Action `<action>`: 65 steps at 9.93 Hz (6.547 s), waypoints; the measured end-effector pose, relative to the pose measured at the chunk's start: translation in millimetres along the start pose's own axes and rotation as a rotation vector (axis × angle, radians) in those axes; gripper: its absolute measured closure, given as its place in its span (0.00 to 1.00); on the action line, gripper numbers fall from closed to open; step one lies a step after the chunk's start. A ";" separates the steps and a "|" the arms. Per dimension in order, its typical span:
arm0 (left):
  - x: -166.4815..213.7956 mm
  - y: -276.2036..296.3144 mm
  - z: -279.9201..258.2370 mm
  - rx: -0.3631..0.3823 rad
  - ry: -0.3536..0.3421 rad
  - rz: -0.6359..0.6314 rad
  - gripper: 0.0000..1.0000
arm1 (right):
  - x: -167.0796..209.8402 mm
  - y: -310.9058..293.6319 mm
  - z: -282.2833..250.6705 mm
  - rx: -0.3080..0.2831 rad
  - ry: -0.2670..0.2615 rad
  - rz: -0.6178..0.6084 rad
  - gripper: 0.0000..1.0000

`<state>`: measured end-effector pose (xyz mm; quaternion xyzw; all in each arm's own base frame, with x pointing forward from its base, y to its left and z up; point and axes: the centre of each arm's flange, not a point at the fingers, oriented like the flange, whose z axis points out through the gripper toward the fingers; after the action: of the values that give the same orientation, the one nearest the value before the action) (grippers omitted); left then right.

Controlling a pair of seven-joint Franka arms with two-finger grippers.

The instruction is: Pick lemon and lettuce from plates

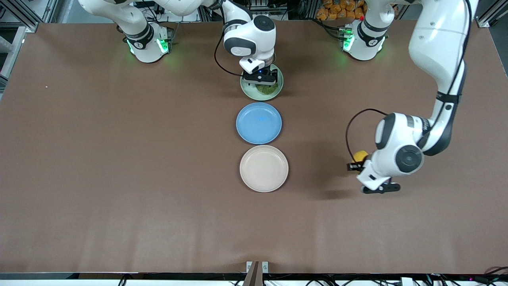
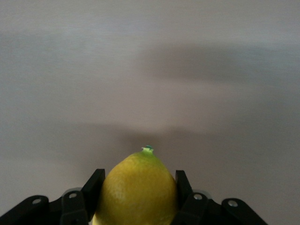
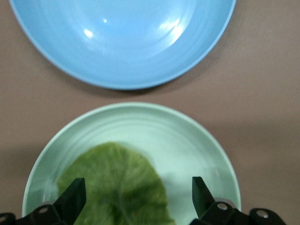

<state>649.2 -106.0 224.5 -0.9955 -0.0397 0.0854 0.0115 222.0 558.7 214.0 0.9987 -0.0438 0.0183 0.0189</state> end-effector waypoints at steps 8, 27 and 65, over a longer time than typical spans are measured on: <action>9.5 -0.7 37.4 -0.030 0.039 0.003 0.33 | -26.9 -5.4 25.5 -0.009 -0.002 -0.013 0.00; -109.3 -25.8 -364.1 -0.002 0.267 -0.010 0.00 | 70.3 10.7 -80.3 0.005 -0.066 0.002 0.96; -136.6 -61.3 -384.8 0.028 0.234 0.012 0.00 | 412.3 578.1 -55.2 -0.039 -0.137 -0.115 0.00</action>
<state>576.1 -62.2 628.4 -0.9986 -0.0311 -0.0310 0.0294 579.6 -50.3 305.8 0.9979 0.0121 -0.0521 0.0363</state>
